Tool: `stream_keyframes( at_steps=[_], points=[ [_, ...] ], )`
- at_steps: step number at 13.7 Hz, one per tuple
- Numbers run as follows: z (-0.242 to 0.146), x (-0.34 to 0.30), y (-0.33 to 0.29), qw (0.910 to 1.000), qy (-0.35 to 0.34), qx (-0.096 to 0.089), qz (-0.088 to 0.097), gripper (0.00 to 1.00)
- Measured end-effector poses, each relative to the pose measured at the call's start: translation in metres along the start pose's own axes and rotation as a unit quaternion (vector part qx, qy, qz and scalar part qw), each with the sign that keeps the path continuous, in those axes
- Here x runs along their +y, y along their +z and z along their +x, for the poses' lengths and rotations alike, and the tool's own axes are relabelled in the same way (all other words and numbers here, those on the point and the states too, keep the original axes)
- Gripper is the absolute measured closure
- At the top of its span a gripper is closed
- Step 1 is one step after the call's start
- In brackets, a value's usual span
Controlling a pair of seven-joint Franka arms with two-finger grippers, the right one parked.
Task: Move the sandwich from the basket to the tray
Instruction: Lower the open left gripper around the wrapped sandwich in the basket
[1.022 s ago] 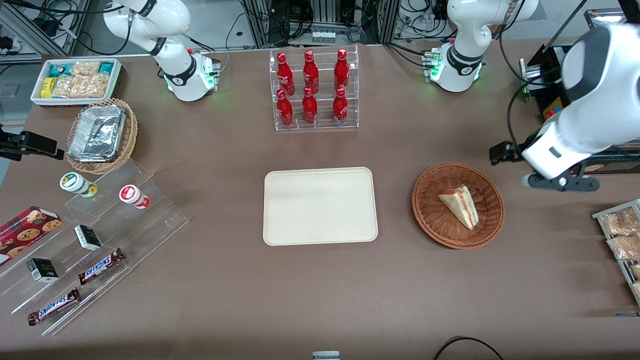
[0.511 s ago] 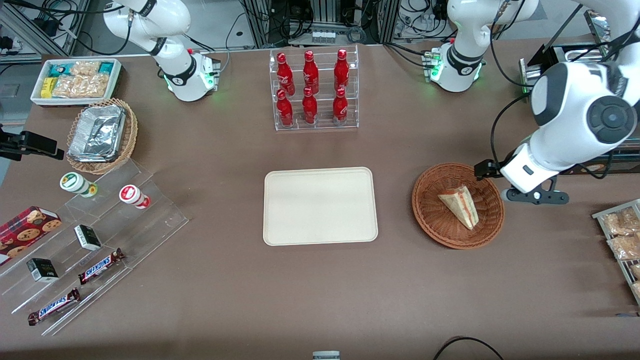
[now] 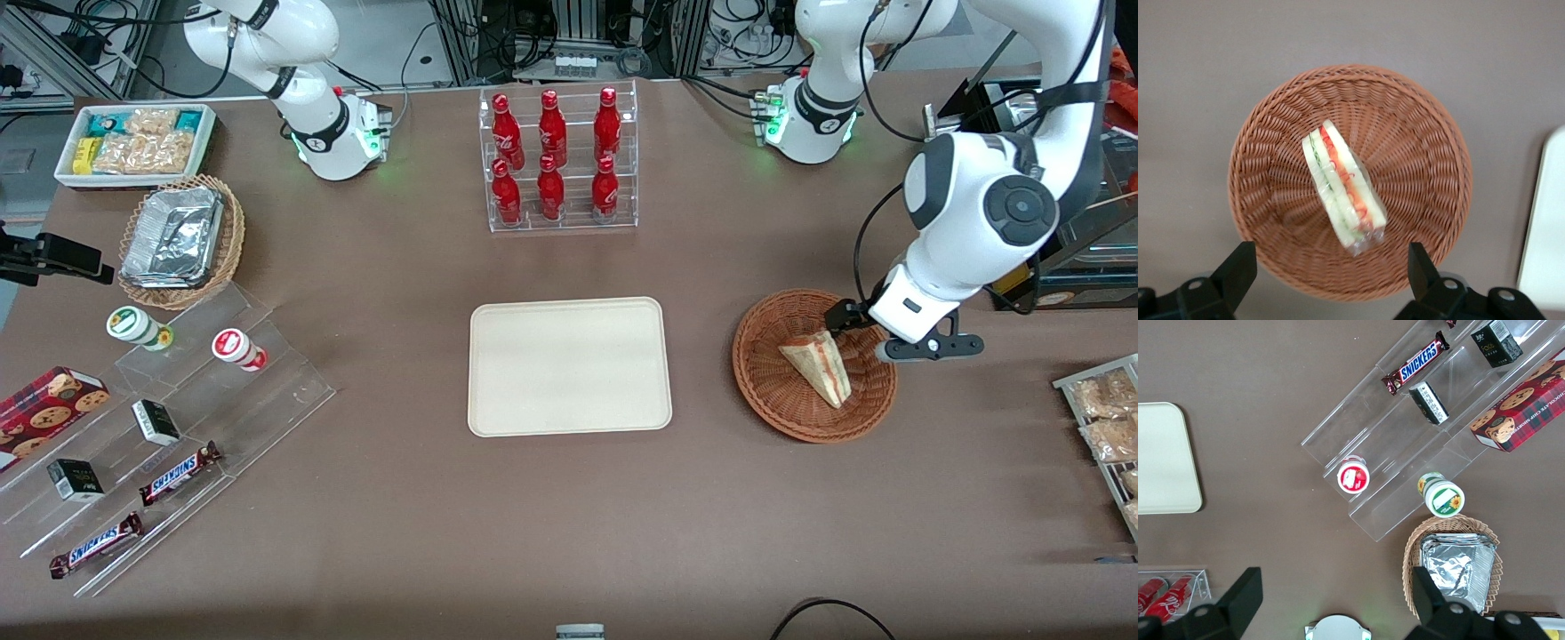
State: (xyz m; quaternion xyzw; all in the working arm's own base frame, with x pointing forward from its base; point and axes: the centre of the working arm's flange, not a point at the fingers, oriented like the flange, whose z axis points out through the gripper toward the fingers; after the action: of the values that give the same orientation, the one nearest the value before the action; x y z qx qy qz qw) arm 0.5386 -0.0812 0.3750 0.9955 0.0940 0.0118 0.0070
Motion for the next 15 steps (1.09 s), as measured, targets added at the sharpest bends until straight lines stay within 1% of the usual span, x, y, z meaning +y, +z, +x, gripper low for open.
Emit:
stream_keyframes(
  at_steps=[1,3,6,9,12,15],
  points=[
    [-0.004,0.006,0.005,0.9991,-0.043,0.004,-0.002,0.0],
    [-0.01,0.017,0.01,0.9932,-0.116,0.009,-0.005,0.0],
    [-0.011,0.018,0.017,0.983,-0.183,0.009,-0.007,0.0],
    [-0.01,0.016,0.03,0.9762,-0.217,0.0,-0.003,0.0],
    [-0.008,0.016,0.053,0.9672,-0.254,-0.008,-0.001,0.0],
    [-0.007,0.014,0.081,0.9643,-0.264,-0.02,0.004,0.0]
  ],
)
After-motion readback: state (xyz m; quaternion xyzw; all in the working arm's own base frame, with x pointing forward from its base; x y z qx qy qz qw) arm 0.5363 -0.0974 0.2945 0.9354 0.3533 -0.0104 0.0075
